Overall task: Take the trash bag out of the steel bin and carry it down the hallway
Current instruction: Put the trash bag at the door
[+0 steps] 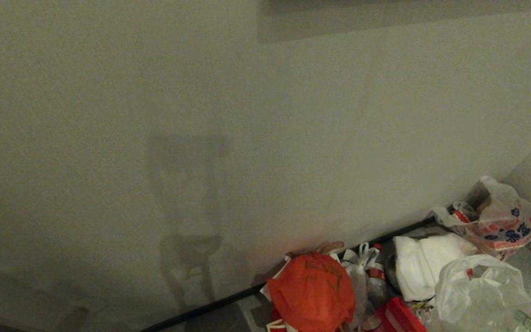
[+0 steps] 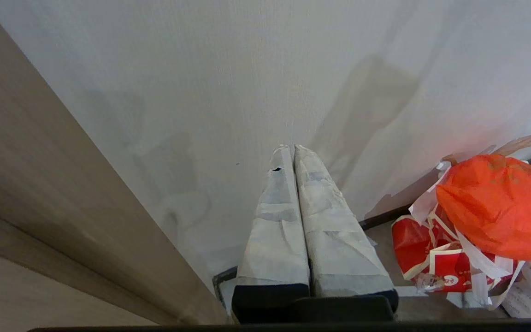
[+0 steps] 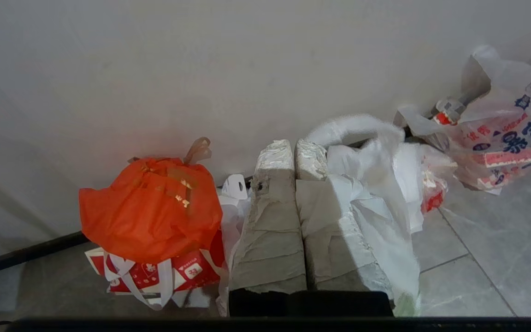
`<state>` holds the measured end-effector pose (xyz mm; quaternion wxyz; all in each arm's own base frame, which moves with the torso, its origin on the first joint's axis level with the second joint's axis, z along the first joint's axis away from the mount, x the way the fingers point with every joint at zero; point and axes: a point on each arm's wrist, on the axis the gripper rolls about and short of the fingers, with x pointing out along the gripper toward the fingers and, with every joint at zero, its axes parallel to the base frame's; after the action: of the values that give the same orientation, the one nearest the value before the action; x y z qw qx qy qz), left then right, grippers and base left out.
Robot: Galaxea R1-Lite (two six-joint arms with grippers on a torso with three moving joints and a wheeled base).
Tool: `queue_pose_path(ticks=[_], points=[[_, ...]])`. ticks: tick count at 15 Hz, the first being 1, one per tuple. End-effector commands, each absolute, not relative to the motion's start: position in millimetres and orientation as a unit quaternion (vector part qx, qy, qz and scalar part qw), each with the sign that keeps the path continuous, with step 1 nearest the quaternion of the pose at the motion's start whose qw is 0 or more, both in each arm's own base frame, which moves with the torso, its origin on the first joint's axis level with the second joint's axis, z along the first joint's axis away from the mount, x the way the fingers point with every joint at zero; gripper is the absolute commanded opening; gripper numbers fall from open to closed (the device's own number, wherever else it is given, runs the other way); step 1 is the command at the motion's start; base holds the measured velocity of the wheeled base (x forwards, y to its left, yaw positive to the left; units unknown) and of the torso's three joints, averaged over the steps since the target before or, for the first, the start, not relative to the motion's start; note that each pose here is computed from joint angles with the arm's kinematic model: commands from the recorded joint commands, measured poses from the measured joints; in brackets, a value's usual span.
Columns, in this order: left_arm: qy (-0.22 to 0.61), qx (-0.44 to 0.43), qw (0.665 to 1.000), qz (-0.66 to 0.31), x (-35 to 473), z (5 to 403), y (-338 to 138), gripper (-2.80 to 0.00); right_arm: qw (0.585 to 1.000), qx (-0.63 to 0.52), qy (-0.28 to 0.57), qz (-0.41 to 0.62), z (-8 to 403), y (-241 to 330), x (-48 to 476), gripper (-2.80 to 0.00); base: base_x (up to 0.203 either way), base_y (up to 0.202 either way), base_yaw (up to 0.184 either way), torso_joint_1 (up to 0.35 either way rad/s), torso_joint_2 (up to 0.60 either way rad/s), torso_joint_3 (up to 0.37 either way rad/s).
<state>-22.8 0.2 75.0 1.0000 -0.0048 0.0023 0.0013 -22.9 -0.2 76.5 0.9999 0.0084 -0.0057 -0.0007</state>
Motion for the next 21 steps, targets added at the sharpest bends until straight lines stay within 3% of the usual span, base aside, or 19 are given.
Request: queue_pose_path(ticks=[1, 5, 8, 9, 13, 18, 19, 21], points=[[0.002, -0.005, 1.0, 0.002, -22.8, 74.5, 0.2, -2.8, 1.0, 0.007, -0.003, -0.001, 75.9, -0.2, -22.7, -2.8, 0.0, 0.0, 0.0, 0.0, 0.0, 0.0], [0.002, -0.005, 1.0, 0.002, -22.8, 74.5, 0.2, -2.8, 0.999, 0.006, -0.035, 0.003, 101.3, 0.0, -30.0, -2.8, 0.0, 0.0, 0.0, 0.0, 0.0, 0.0], [0.002, -0.005, 1.0, 0.002, -22.8, 74.5, 0.2, -2.8, 1.0, 0.005, -0.021, 0.014, 187.4, 0.4, -43.1, -2.8, 0.0, 0.0, 0.0, 0.0, 0.0, 0.0], [0.002, -0.005, 1.0, 0.002, -22.8, 74.5, 0.2, -2.8, 1.0, 0.003, 0.021, 0.022, 213.4, 0.8, -35.7, -2.8, 0.0, 0.0, 0.0, 0.0, 0.0, 0.0], [0.002, -0.005, 1.0, 0.002, -22.8, 74.5, 0.2, -2.8, 0.975, -0.036, 0.204, 0.073, 260.4, 3.9, 43.8, -2.8, 0.0, 0.0, 0.0, 0.0, 0.0, 0.0], [0.002, -0.005, 1.0, 0.002, -22.8, 74.5, 0.2, -2.8, 0.947, -0.063, 0.29, 0.126, 278.5, 21.4, 145.6, -2.8, 0.0, 0.0, 0.0, 0.0, 0.0, 0.0], [0.002, -0.005, 1.0, 0.002, -22.8, 74.5, 0.2, -2.8, 0.945, -0.067, 0.291, 0.135, 283.1, 24.5, 156.3, 0.0, 0.0, 0.0, 0.0, 0.0, 0.0, 0.0], [0.002, -0.005, 1.0, 0.002, -22.8, 74.5, 0.2, -2.8, 0.938, -0.074, 0.304, 0.148, 280.2, 31.7, 172.4, 0.0, 0.0, 0.0, 0.0, 0.0, 0.0, 0.0]])
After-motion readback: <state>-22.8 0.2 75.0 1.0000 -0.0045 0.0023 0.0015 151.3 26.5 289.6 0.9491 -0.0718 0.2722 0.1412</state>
